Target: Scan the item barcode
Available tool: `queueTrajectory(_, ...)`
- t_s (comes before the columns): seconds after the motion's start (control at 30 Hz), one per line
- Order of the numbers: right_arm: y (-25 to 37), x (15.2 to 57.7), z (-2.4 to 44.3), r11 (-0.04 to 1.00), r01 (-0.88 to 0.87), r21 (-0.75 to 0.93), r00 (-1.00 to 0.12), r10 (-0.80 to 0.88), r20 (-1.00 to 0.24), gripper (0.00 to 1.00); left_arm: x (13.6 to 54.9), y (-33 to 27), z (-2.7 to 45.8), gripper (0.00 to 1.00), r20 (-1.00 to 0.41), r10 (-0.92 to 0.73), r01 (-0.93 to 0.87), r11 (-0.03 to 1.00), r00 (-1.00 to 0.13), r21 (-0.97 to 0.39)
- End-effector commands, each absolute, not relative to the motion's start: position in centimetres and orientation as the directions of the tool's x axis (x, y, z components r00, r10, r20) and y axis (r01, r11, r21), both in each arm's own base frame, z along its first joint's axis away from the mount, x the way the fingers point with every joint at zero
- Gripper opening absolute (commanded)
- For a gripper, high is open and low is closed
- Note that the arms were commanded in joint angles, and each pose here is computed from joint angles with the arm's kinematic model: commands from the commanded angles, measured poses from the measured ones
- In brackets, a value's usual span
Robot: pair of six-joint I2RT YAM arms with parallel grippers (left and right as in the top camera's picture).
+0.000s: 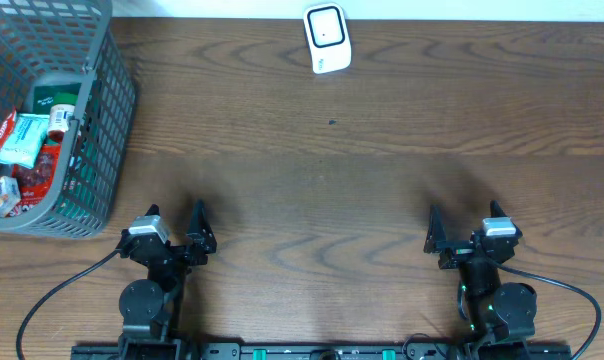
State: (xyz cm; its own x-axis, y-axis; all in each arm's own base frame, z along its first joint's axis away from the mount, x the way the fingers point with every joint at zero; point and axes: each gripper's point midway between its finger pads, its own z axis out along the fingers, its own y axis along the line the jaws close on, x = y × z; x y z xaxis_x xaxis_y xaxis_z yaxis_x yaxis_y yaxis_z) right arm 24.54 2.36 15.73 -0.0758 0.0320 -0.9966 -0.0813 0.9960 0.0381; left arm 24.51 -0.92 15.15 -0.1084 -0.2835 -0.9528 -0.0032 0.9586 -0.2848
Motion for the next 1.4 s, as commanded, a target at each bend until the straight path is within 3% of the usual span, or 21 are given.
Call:
queueTrajectory(0.0,2.2,24.5,15.7,0.997,-0.075,0.03,-0.075,0.024,-0.997,0.99,24.4,-0.3,13.6,0.84,-0.954,-0.262,-0.049,0.965,-0.148,-0.257)
queueTrajectory(0.4,2.2,24.5,15.7,0.997,-0.075,0.03,-0.075,0.024,-0.997,0.99,24.4,-1.1,15.9,0.84,-0.959,-0.265,0.012,0.963,-0.1,-0.267)
queueTrajectory(0.57,2.2,24.5,15.7,0.997,-0.075,0.03,-0.075,0.024,-0.997,0.99,23.5,-2.5,19.6,0.84,-0.961,-0.266,0.108,0.956,-0.072,-0.273)
queueTrajectory(0.87,2.2,24.5,15.7,0.997,-0.076,0.03,-0.075,0.024,-0.997,0.99,20.3,-2.4,27.6,0.84,-0.961,-0.266,0.114,0.955,-0.078,-0.273)
queueTrajectory(1.1,2.2,24.5,15.7,0.997,-0.075,0.03,-0.075,0.024,-0.997,0.99,19.9,-3.6,35.0,0.84,-0.953,-0.258,0.162,0.945,-0.16,-0.284)
queueTrajectory(1.37,2.2,24.5,15.7,0.997,-0.075,0.03,-0.075,0.024,-0.997,0.99,22.1,-4.3,43.5,0.84,-0.918,-0.186,0.153,0.955,-0.351,-0.252)
